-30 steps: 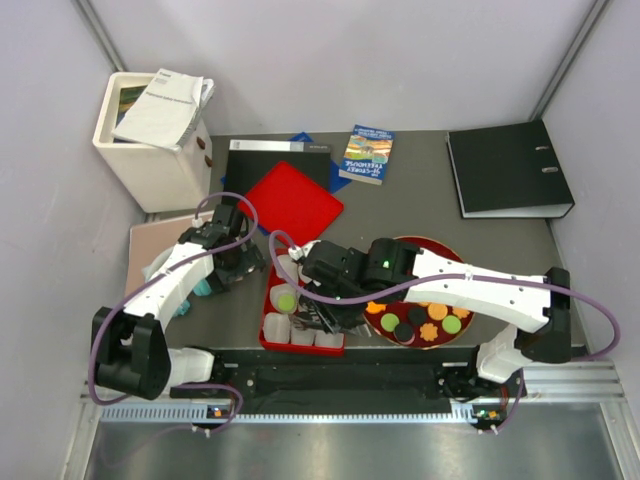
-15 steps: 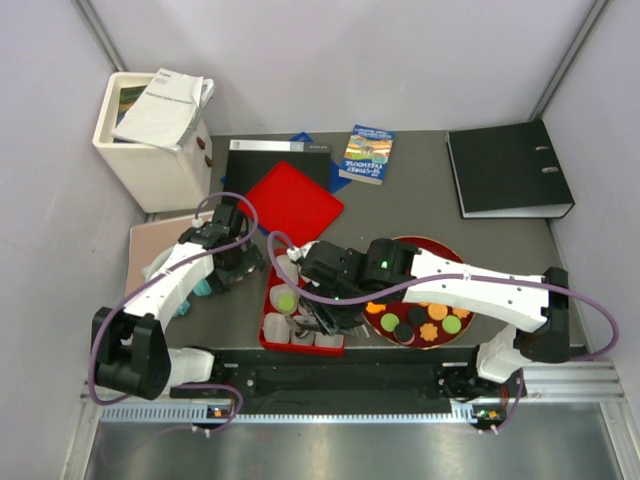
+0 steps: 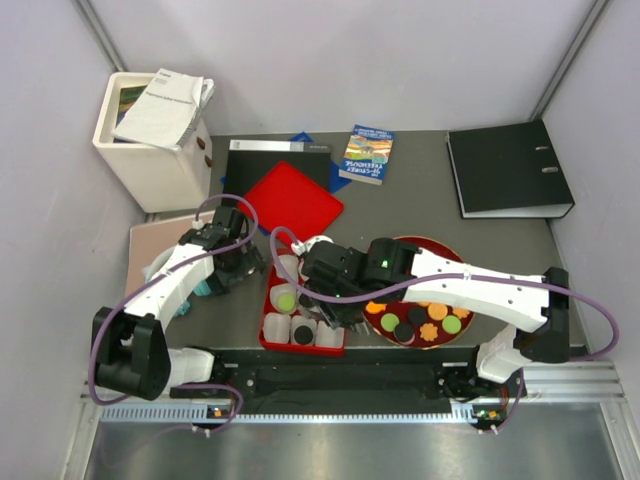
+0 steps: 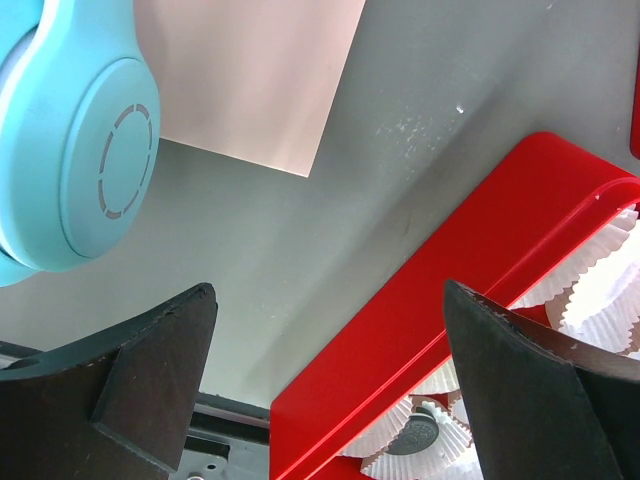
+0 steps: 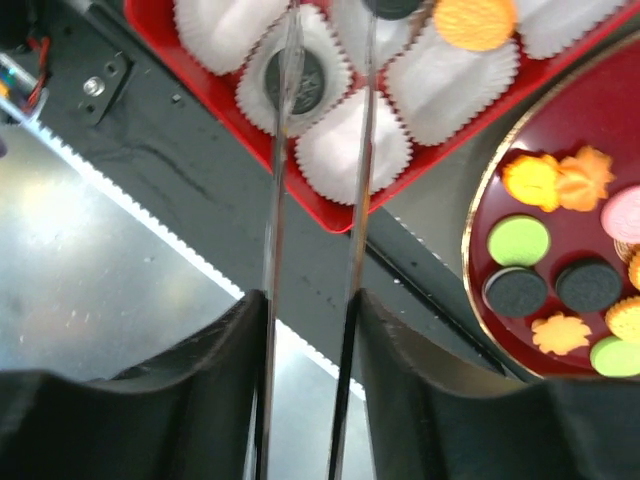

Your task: Pack the cookies

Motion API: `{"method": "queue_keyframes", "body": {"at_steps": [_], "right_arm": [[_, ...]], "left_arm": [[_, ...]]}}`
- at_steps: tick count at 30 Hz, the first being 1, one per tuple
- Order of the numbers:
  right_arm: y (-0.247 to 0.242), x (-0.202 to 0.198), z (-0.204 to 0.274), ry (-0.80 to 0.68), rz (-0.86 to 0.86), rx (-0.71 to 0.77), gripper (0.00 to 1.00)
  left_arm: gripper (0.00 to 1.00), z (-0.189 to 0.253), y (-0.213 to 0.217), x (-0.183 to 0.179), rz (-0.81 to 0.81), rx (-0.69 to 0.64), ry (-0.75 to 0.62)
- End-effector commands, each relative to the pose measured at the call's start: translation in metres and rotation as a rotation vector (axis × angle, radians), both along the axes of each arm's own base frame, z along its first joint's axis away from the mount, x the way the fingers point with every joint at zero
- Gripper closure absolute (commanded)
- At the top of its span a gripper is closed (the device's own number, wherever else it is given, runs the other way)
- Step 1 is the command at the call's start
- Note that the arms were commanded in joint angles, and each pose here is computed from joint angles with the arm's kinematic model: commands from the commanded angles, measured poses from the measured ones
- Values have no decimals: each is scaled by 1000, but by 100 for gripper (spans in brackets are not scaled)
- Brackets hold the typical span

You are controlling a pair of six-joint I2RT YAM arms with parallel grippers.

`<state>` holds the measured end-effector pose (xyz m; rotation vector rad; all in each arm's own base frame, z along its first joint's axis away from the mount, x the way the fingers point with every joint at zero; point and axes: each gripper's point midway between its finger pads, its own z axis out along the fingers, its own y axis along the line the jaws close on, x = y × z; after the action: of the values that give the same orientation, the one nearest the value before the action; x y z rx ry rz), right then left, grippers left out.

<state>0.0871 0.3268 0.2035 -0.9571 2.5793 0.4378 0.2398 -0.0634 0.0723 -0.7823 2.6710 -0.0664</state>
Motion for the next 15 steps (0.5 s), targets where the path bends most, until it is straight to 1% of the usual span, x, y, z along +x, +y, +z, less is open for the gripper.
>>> {"method": "queue_keyframes", "body": {"at_steps": [1, 2, 4, 8, 15], "right_arm": [[-19, 34, 27, -71, -168, 56, 62], [-25, 38, 22, -65, -194, 46, 65], [-32, 53, 24, -73, -242, 55, 69], [-34, 70, 26, -100, -251, 36, 80], [-24, 81, 6, -83, -230, -16, 82]], "left_arm": [[1, 8, -1, 7, -5, -15, -43], [1, 6, -1, 6, -5, -15, -40], [1, 6, -2, 7, -7, -19, -40], [1, 5, -4, 7, -13, -27, -35], [1, 5, -4, 7, -16, -25, -32]]}}
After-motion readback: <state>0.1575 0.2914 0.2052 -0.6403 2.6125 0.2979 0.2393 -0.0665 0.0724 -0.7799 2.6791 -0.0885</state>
